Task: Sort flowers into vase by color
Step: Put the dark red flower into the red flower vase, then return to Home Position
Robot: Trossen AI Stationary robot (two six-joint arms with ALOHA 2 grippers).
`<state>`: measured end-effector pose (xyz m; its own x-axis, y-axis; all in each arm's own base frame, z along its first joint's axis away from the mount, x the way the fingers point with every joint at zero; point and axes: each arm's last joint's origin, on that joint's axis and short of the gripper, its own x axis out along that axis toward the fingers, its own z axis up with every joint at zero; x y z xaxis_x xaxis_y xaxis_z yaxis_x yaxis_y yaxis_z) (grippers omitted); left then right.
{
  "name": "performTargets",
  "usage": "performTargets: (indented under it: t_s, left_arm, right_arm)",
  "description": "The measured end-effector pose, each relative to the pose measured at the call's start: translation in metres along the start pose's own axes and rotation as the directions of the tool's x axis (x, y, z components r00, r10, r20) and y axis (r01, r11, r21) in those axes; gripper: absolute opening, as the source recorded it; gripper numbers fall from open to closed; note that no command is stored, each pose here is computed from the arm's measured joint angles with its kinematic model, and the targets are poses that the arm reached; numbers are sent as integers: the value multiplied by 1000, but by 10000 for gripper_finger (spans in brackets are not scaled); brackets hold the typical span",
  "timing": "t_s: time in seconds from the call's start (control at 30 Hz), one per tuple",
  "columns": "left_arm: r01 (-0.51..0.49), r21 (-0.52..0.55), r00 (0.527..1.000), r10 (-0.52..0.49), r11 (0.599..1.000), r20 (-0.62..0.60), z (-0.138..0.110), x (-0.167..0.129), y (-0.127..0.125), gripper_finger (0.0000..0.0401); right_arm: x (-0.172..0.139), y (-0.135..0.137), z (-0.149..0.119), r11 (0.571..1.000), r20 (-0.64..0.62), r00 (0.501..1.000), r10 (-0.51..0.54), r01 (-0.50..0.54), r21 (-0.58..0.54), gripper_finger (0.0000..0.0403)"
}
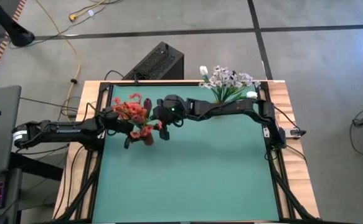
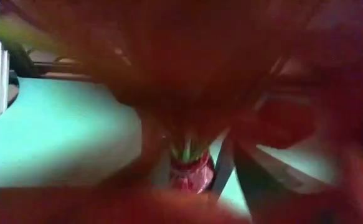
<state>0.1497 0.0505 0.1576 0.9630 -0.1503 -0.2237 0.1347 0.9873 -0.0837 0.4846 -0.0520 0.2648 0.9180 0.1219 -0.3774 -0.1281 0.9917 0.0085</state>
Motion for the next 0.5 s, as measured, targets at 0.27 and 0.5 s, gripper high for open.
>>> performTargets:
  t_s: [0.27,0.5]
  left_arm:
    - [-33,16,999,33,999,7,1,-1,1,231]
    - [-74,6,997,73,997,13,1,-4,6,231]
  right_arm:
    - [-23,-9,12,1000,-185,983,-2,3,4,293]
    - [-55,-26,21,996,-291,953,-87,87,-12,296]
